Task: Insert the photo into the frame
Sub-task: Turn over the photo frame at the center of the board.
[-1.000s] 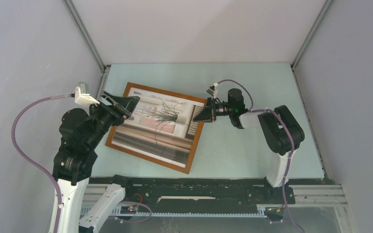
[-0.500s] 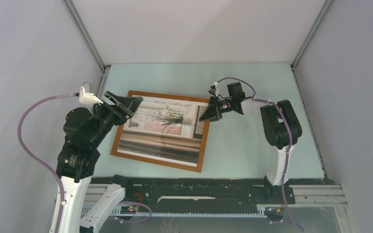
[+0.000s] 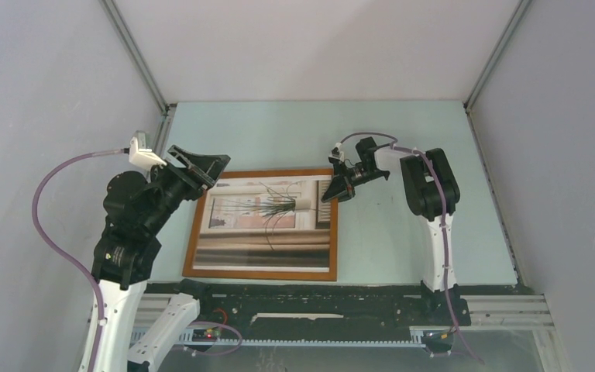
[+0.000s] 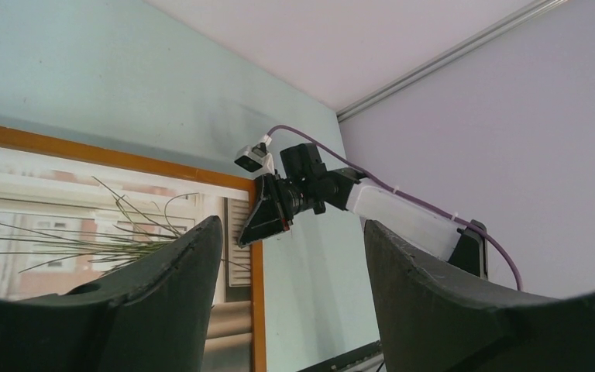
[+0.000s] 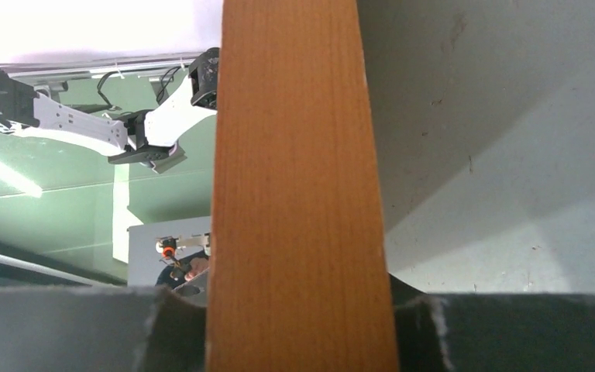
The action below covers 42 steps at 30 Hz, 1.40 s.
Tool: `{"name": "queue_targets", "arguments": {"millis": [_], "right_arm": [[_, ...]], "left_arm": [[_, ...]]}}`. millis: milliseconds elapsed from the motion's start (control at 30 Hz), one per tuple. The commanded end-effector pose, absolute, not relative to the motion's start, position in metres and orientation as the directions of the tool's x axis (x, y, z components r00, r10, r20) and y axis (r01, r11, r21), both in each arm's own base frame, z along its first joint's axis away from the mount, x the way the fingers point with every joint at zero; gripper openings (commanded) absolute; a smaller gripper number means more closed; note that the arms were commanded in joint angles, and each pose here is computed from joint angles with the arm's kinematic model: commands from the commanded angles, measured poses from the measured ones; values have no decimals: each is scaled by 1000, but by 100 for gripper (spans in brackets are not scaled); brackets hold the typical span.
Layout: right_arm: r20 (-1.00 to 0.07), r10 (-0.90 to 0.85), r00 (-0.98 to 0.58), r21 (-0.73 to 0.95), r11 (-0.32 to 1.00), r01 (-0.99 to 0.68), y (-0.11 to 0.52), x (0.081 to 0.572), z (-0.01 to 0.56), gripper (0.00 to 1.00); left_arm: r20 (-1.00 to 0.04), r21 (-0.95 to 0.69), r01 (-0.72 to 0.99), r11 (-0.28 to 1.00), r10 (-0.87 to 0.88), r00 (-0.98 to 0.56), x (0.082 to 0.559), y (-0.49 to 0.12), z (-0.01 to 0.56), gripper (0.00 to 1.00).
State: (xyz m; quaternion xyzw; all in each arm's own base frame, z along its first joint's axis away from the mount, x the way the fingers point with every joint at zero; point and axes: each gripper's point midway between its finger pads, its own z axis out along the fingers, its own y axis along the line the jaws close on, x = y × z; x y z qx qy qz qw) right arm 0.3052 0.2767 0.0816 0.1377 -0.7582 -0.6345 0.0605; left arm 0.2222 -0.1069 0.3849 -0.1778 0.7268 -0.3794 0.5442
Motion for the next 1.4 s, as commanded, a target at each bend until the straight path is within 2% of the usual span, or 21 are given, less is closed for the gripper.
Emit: {"name": "queue_targets", "arguments": {"millis": [0, 67, 300, 400, 600, 833, 933, 1000, 1033, 1067, 1233, 1367], "right_arm": [[-148, -289, -946, 965, 167, -202, 270, 318, 90, 0], [-124, -269, -955, 966, 187, -178, 268, 325, 86, 0], [-56, -245, -968, 942, 308, -133, 264, 338, 62, 13], [-47, -220, -974, 919, 373, -129, 261, 347, 56, 28], [-23, -144, -989, 877, 473, -89, 253, 358, 49, 50], [-28, -49, -998, 786, 616, -52, 235, 367, 50, 64], [-34, -36, -999, 728, 684, -50, 228, 365, 51, 66], [-59, 0, -998, 618, 785, -37, 211, 368, 46, 69], [-58, 10, -998, 580, 814, -26, 204, 366, 47, 92], [-72, 24, -997, 523, 852, -18, 195, 366, 49, 99], [-171, 43, -984, 260, 966, -3, 150, 353, 76, 100], [-322, 9, -947, 155, 987, -43, 139, 338, 131, 100]], "left_arm": [[-658, -747, 186, 638, -671, -341, 223, -111, 388, 70], [-658, -747, 185, 638, -671, -342, 223, -111, 387, 70], [-650, -754, 186, 630, -674, -352, 224, -113, 384, 70], [-650, -754, 187, 629, -674, -351, 224, -113, 385, 70], [-649, -755, 188, 629, -674, -352, 223, -113, 384, 70], [-648, -755, 189, 627, -674, -354, 222, -113, 383, 70], [-649, -756, 193, 626, -673, -355, 221, -114, 383, 70], [-650, -755, 195, 627, -673, -353, 221, -114, 384, 70], [-650, -755, 194, 627, -672, -354, 221, -114, 383, 70], [-651, -754, 195, 628, -672, -354, 221, -114, 383, 70], [-681, -727, 214, 652, -648, -341, 220, -112, 386, 71], [-755, -652, 239, 720, -585, -297, 216, -105, 400, 75]]}}
